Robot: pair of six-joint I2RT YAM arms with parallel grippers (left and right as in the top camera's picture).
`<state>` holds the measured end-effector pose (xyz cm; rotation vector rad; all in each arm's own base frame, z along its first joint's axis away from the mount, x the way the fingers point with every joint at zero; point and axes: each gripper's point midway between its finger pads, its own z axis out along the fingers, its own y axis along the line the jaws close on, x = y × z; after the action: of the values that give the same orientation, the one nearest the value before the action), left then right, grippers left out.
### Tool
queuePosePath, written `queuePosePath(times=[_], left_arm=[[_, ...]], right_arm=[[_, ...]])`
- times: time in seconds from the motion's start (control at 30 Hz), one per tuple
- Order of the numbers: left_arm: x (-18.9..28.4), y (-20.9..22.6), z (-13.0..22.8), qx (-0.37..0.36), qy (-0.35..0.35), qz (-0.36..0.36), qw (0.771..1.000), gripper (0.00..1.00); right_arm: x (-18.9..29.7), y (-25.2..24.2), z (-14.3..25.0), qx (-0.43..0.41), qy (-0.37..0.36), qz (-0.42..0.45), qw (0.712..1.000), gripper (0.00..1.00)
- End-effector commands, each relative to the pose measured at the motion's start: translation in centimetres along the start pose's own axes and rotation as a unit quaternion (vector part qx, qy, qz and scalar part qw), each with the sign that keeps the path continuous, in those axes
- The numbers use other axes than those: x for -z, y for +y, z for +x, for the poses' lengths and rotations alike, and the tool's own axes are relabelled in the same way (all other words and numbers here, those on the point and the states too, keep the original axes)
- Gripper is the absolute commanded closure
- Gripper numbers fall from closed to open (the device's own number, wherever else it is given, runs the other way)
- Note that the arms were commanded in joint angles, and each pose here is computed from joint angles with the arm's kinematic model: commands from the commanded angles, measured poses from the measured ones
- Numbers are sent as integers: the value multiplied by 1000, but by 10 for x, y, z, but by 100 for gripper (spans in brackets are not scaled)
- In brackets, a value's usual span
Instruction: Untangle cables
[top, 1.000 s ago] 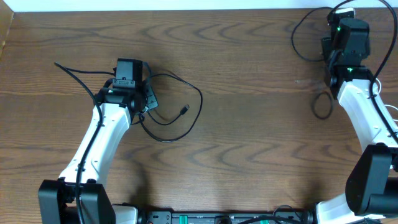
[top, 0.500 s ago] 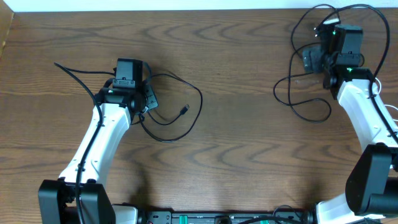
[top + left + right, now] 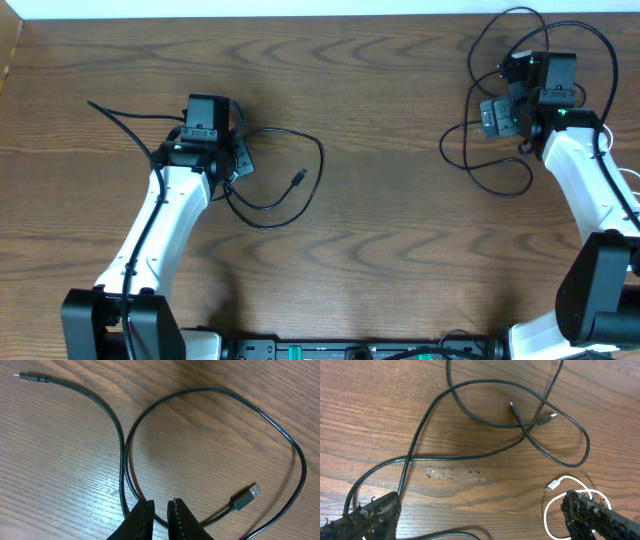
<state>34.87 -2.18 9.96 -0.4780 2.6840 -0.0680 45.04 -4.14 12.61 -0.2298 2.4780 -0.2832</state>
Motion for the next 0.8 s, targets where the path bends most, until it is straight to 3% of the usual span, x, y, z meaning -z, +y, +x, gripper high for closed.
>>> queuePosePath(times=[0.0, 0.17, 0.2, 0.3, 0.33, 0.67, 0.77], left_arm=[[-9, 9, 13, -3, 16, -15, 1000, 84], [-18, 16, 30, 5, 35, -24, 999, 83], [-20, 18, 35, 7, 41, -27, 999, 77], [-27, 26, 53, 36, 63, -40, 997, 46], [-29, 28, 58, 43, 68, -43, 996, 41], [-49, 39, 86, 103, 76, -54, 990, 39], [-54, 42, 92, 106, 75, -53, 990, 33]], right_arm=[[1, 2, -3, -4, -3, -5, 1000, 1], [1, 2, -2, -4, -3, -5, 1000, 1], [1, 2, -2, -4, -3, -5, 1000, 1], [1, 2, -3, -4, -3, -5, 1000, 1], [1, 2, -2, -4, -3, -5, 1000, 1], [1, 2, -3, -4, -3, -5, 1000, 1], [1, 2, -2, -4, -3, -5, 1000, 1]])
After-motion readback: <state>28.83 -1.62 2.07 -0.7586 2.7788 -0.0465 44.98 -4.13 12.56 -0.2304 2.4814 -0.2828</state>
